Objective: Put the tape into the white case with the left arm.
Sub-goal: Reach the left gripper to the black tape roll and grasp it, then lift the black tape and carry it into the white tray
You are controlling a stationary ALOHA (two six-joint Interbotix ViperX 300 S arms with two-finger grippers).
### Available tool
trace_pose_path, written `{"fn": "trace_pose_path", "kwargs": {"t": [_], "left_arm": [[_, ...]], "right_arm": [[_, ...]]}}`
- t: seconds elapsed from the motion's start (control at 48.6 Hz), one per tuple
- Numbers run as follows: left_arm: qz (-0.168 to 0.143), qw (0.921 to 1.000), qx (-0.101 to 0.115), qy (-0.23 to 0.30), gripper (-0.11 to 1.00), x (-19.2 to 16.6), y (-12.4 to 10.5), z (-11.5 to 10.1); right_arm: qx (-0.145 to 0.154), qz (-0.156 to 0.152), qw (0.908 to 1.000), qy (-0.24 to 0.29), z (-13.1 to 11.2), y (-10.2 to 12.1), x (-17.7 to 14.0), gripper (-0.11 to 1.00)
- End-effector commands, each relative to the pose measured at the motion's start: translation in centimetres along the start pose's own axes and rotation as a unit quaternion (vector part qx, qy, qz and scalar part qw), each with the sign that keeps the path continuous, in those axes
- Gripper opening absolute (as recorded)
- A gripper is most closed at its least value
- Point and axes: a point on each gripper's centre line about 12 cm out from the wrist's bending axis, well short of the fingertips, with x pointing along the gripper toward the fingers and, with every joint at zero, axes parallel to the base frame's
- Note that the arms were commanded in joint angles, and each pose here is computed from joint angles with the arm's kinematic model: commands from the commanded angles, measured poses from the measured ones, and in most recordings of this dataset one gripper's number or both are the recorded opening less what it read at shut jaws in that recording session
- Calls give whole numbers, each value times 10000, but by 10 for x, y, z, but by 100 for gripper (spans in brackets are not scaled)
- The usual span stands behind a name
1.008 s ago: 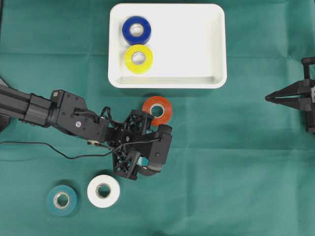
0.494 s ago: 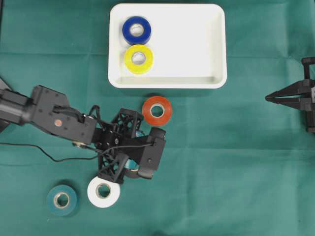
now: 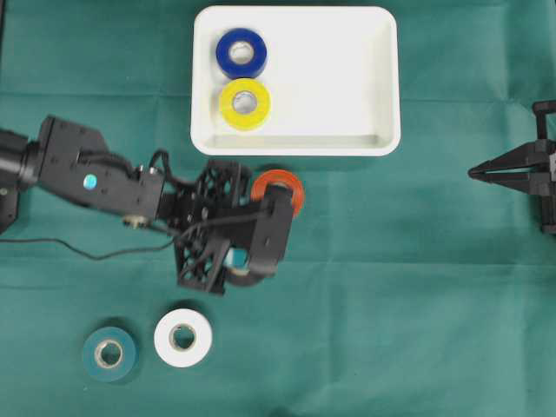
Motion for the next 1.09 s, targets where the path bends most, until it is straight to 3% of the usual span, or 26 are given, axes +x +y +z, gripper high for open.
{"fn": "trace_pose_path", "kwargs": {"t": [0.0,0.473,0.823,1.07], "left_arm": [[153,9994,-167,-277,25,-14,20,14],[860,9886,-989,-746,25,-28,113,16],[1198,9884,-586,-727,25,-11,156,16],[1308,9870,-613,-705,25,-2,177,20]], "right_arm": [[19,-5,10000,-76,5,0,0,-9],[19,-5,10000,-76,5,0,0,-9],[22,-12,10000,-68,4,0,0,-9],[19,-5,10000,-69,4,0,0,-9]]}}
